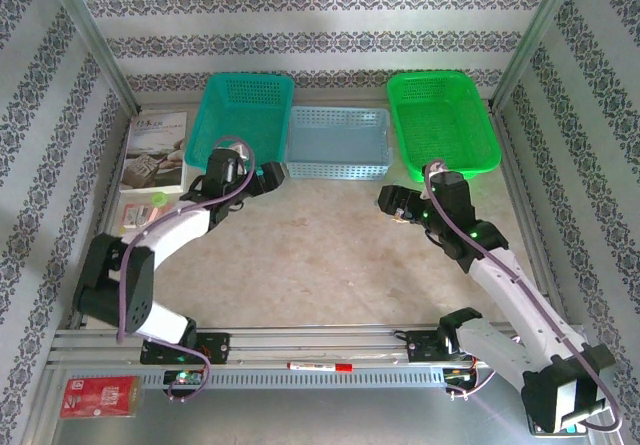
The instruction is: Untangle the cables
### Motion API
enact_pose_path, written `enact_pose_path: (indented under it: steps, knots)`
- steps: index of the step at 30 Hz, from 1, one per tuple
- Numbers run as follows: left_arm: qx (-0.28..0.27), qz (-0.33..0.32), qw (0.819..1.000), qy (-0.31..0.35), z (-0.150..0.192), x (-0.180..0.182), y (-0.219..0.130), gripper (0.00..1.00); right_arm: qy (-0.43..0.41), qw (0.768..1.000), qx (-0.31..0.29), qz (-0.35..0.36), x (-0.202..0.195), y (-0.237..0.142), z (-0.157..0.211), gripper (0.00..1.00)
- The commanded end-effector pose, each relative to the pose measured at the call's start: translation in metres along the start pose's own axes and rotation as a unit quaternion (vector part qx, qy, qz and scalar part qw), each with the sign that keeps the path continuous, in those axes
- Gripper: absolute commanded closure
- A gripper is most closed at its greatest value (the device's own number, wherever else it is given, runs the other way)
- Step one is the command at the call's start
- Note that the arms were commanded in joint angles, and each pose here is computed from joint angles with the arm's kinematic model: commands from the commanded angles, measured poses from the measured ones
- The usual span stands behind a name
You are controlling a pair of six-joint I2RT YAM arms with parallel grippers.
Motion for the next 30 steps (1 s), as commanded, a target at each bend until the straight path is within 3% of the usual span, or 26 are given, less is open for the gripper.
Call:
enact_pose_path:
  steps: [1,7,14,22,30]
  knots:
    - [-0.009,0.027,1.0,-0.013,0.003,-0.014,-0.028,0.0,-0.007,1.0,-0.002,0.022,-0.012,0.007,-0.008,0.02]
    - [-0.032,0.061,0.997,-0.03,0.01,-0.027,-0.07,0.0,0.011,0.997,0.033,0.066,-0.054,0.045,-0.009,0.02]
    - [-0.049,0.088,0.994,-0.037,0.018,-0.041,-0.099,0.0,0.006,0.995,0.05,0.084,-0.074,0.089,-0.011,0.02]
    - [-0.054,0.098,0.993,-0.037,0.024,-0.048,-0.108,0.0,-0.001,0.997,0.074,0.032,-0.064,0.128,-0.002,0.03]
    - [-0.051,0.111,0.992,-0.035,0.026,-0.058,-0.1,0.0,-0.054,0.987,0.147,-0.019,-0.016,0.137,0.06,0.11]
Point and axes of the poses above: each hand's point on the last joint's axis, 136 mm out from that joint toward the fingers, its own y axis out along the fingers, its own x axis along the line the jaws close on, z = x × y, the point moved 1 cm from there along -y, back along the fingers, and after that the axes turned 3 degrees about y, right-handed, at the moved point
